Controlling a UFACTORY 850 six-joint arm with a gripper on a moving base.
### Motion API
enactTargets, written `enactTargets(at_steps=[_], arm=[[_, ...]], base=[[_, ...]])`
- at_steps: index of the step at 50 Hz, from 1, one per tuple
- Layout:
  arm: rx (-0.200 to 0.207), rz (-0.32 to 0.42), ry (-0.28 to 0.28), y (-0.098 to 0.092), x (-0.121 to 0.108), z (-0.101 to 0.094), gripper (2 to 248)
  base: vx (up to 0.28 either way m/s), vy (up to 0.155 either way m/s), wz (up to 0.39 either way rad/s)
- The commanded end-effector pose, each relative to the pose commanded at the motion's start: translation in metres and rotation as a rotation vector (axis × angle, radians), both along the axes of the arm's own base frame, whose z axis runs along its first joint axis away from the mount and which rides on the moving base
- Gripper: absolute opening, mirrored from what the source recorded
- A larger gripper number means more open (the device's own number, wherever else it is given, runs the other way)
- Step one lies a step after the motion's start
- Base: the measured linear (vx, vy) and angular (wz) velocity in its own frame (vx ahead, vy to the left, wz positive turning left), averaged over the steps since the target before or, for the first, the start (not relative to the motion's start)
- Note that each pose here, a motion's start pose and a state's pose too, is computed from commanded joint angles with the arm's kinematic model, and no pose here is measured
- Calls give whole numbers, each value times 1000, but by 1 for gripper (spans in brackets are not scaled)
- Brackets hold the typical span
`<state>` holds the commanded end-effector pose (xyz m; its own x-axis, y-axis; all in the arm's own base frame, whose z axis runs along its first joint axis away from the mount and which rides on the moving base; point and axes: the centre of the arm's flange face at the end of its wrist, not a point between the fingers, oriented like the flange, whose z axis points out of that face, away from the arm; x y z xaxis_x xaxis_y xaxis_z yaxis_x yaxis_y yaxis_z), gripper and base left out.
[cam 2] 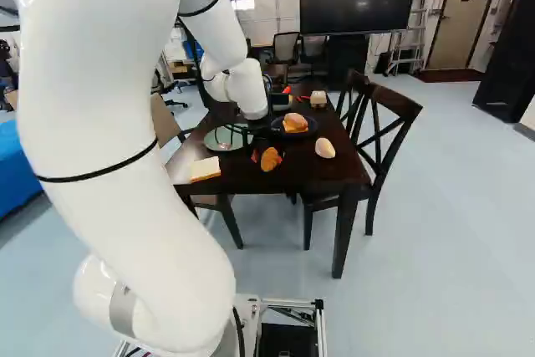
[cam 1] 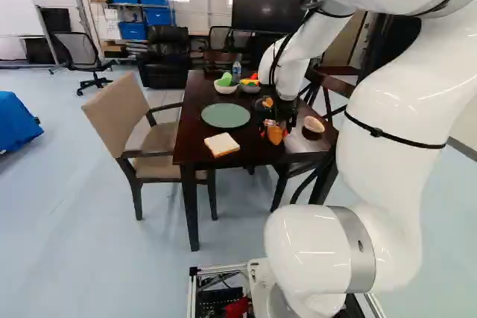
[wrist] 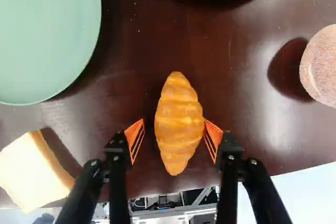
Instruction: Move the croissant to the empty plate
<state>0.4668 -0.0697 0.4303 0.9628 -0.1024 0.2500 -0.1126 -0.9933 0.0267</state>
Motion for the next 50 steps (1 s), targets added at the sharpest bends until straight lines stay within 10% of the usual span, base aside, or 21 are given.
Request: enactTargets(at_steps=[50], arm=[[-1,-2,-24,0,2,1,131]], base=[[0,0,0]])
